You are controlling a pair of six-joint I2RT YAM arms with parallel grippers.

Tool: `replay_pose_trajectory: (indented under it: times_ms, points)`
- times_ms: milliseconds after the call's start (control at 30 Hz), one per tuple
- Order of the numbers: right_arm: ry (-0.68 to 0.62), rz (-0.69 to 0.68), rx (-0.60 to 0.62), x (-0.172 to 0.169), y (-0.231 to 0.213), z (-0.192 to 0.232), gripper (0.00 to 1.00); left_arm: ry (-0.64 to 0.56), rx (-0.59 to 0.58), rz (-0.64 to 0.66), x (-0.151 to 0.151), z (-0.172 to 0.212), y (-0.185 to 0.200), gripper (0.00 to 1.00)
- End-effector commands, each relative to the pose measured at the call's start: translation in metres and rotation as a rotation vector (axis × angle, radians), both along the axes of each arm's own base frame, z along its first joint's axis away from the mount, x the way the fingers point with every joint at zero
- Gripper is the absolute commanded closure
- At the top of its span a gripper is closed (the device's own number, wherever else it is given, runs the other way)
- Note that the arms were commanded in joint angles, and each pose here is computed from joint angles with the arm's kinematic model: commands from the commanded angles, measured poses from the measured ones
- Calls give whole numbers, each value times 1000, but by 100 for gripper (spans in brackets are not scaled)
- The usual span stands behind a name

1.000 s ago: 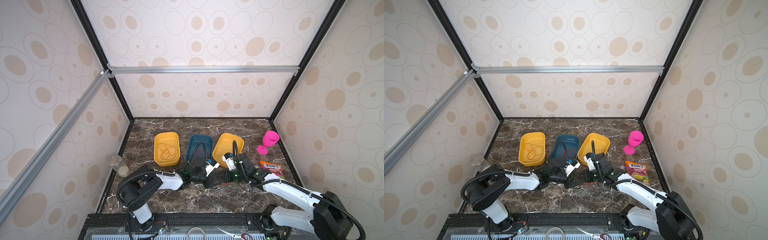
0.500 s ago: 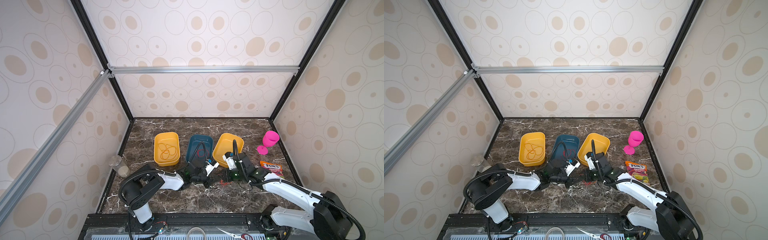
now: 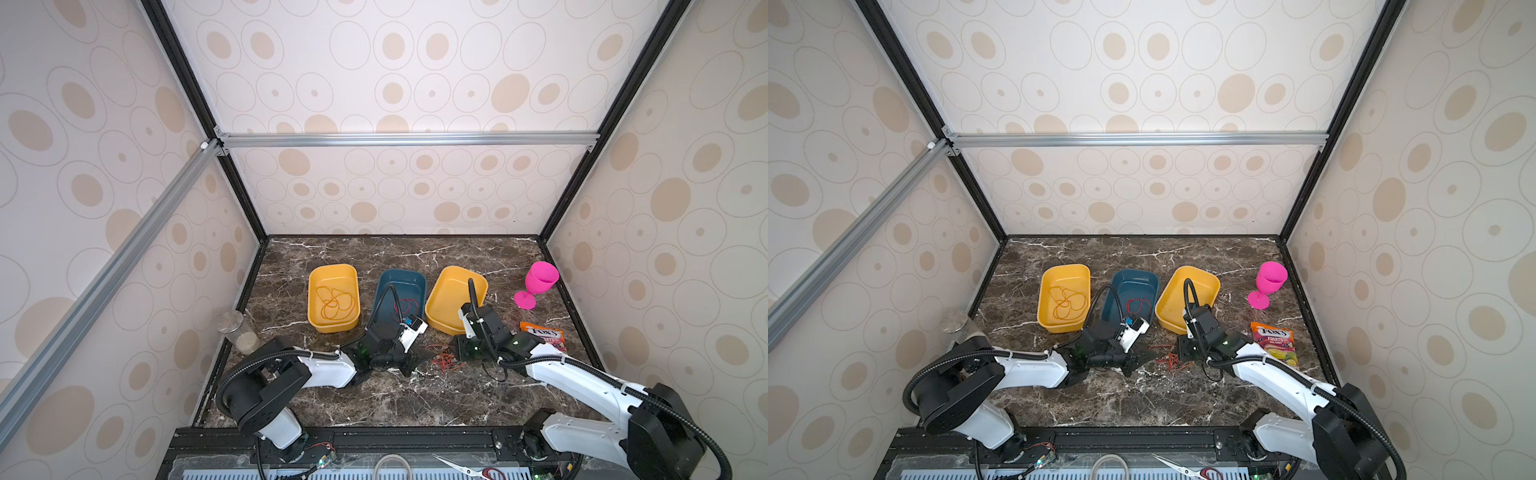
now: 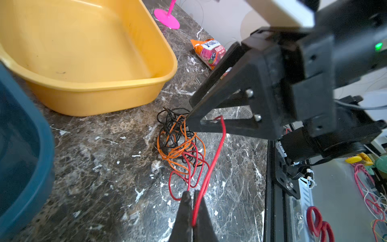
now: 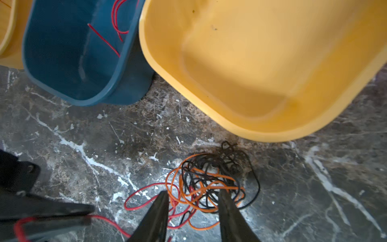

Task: Untangle the cables
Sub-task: 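Lift the red wire up out of the bundle with the left gripper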

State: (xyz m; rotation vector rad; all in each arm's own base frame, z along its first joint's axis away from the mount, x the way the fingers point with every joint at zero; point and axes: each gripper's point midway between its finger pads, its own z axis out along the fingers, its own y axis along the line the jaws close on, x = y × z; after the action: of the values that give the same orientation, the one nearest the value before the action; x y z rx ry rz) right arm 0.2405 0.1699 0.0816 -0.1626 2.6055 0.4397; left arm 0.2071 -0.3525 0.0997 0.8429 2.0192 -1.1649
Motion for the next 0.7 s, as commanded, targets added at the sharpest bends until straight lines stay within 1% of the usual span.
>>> replay_pose_trajectory:
  times_ms: [0, 67, 133, 400, 567, 667]
  points:
    - [-6, -16, -34, 1, -9, 3, 57, -35, -84, 29, 7, 26, 1, 100]
    - [-3, -7, -16, 0, -6, 1, 51, -37, -96, 35, 7, 30, 3, 100]
    - [5, -1, -3, 0, -3, -2, 51, -39, -104, 37, 7, 33, 5, 100]
    - [69, -8, -12, 2, 1, -29, 49, -79, -140, 45, 2, 53, 14, 100]
    - [119, -36, -70, -2, -8, -48, 50, -107, -160, 71, 4, 66, 23, 100]
    - [136, -57, -108, -5, -16, -55, 57, -124, -176, 87, 5, 75, 28, 100]
